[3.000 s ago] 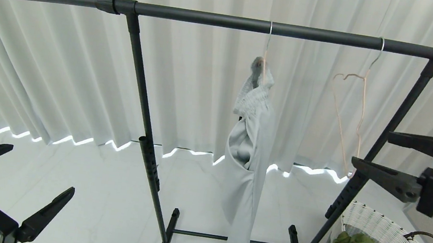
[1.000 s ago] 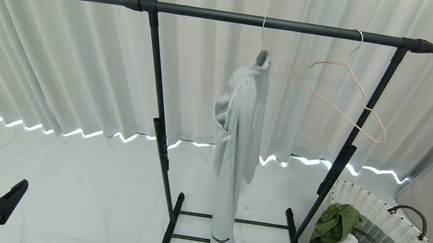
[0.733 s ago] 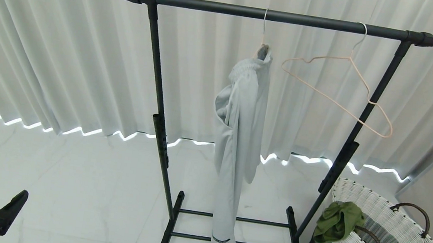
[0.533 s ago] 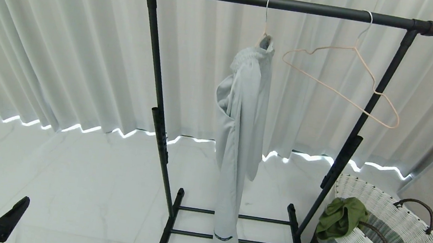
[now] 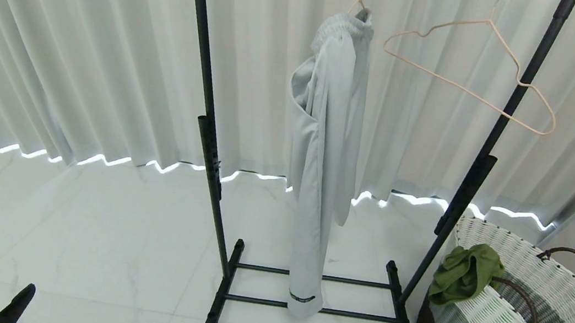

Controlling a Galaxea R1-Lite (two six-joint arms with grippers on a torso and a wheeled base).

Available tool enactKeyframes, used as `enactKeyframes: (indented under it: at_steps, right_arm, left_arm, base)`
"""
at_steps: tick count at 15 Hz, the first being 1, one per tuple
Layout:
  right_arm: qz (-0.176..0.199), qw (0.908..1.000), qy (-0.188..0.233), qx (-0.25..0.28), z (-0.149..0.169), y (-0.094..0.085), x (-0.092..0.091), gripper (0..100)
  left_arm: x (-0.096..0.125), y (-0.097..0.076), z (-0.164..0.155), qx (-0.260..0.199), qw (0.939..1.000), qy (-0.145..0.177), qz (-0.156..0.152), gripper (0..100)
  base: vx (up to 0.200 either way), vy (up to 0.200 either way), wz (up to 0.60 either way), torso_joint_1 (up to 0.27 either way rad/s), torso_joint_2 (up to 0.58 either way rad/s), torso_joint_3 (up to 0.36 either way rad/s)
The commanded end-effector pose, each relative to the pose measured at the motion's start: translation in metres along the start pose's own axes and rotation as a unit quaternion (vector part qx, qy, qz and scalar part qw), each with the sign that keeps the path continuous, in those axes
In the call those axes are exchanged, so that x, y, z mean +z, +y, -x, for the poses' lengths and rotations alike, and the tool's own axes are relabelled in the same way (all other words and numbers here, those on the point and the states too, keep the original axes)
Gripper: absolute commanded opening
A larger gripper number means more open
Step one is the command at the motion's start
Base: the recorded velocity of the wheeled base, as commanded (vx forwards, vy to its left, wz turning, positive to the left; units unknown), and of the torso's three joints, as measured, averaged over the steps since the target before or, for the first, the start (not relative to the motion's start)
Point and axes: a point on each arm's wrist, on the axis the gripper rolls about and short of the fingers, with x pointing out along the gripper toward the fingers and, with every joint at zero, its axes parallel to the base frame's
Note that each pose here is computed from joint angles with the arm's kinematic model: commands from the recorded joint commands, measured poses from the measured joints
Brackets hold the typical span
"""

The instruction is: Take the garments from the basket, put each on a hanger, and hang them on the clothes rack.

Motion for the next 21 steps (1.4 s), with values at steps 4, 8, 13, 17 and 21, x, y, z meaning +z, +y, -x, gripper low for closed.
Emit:
enactKeyframes:
  at_steps: [4, 8, 13, 17, 21]
  right_arm:
    - [0.0, 1.0, 0.002, 0.0, -0.0014, 0.0001, -0.0002, 100]
    - [0.019, 0.9998, -0.001, -0.001, -0.0001, -0.0001, -0.0003, 100]
    - [0.032, 0.9995, 0.002, -0.002, 0.0003, 0.0003, -0.0023, 100]
    - [0.032, 0.9995, 0.0, -0.003, 0.0026, 0.0004, -0.0034, 100]
    - [0.031, 0.9995, 0.001, -0.002, 0.0025, 0.0006, -0.0039, 100]
  left_arm:
    - [0.0, 0.001, 0.0043, 0.001, 0.9999, -0.016, 0.003, 100]
    - [0.0008, 0.0013, 0.0042, 0.002, 0.9999, -0.016, 0.003, 100]
    - [0.0013, 0.0014, 0.0047, 0.001, 0.9998, -0.019, 0.003, 100]
    - [0.0017, 0.0009, 0.0053, -0.013, 0.9995, -0.028, 0.003, 100]
    - [0.0017, 0.0009, 0.0056, -0.014, 0.9995, -0.029, 0.003, 100]
  base:
    - [0.0, 0.0, 0.0, -0.15, 0.46, 0.305]
    - [0.0, 0.0, 0.0, -0.091, 0.34, 0.24]
    - [0.0, 0.0, 0.0, -0.01, 0.03, 0.022]
    - [0.0, -0.2, 0.0, 0.0, 0.0, 0.006]
    - [0.0, -0.2, 0.0, 0.004, 0.01, 0.001]
